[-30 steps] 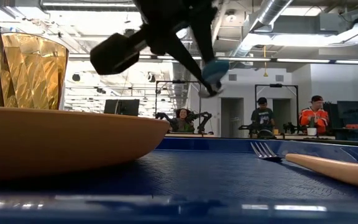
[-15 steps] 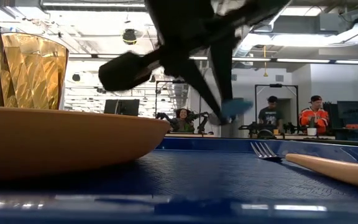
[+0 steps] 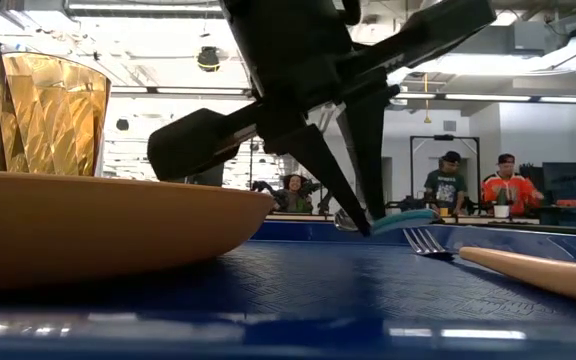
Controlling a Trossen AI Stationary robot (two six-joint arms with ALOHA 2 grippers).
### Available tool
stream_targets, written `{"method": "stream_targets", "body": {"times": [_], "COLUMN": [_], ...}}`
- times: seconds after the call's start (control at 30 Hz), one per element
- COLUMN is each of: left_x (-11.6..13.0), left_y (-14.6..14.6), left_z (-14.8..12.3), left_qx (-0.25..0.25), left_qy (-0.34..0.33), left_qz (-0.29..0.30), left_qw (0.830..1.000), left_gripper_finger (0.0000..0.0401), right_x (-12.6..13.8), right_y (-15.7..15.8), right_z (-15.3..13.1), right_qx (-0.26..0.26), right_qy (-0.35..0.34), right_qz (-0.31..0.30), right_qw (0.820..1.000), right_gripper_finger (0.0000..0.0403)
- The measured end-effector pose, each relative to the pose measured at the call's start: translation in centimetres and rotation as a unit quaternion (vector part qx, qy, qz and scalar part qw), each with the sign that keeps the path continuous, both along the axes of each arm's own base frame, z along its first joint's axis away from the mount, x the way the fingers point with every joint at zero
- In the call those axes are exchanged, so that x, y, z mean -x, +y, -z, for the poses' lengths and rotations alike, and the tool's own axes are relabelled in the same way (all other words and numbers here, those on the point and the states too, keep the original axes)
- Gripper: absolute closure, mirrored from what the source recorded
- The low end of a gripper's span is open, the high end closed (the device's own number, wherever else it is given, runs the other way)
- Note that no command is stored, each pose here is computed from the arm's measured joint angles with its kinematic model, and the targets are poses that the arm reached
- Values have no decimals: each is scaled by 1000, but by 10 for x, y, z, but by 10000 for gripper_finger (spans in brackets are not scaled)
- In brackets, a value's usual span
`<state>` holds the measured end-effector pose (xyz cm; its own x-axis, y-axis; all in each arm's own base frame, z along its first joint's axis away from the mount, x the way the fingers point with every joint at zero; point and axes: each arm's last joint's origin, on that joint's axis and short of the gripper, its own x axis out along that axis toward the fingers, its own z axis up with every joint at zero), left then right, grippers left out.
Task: Pick and place plate/cup/fork/spoon on tray
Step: Put the blue spoon on the blue tray to the left of the orange fork, then return to Home Position
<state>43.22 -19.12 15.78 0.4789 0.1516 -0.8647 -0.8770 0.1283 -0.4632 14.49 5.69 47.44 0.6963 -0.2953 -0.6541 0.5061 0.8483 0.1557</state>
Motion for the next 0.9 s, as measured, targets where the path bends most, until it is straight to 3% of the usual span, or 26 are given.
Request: {"method": "stream_targets", "body": {"times": [0.23, 0.7, 0.8, 0.9], "left_x": [-2, -3, 2, 11], "left_y": [3, 3, 7, 13], "left_z": [0, -2, -18, -56], "left_qx": [-2, 10, 11, 0], "left_qy": [1, -3, 3, -26], "left_qz": [8, 14, 29, 44], "left_qw": [1000, 1000, 1000, 999], "left_gripper_finger": [397, 309, 304, 304], "right_x": [1, 1, 2, 5], "right_y": [-1, -1, -1, -3], "right_z": [-1, -1, -2, -7], "right_qx": [-1, 1, 2, 0], "right_qy": [-2, -2, -6, -31], "right_qz": [0, -1, -5, -16], "right_qw": [1000, 1000, 1000, 999], "right_gripper_finger": [149, 149, 149, 149]}}
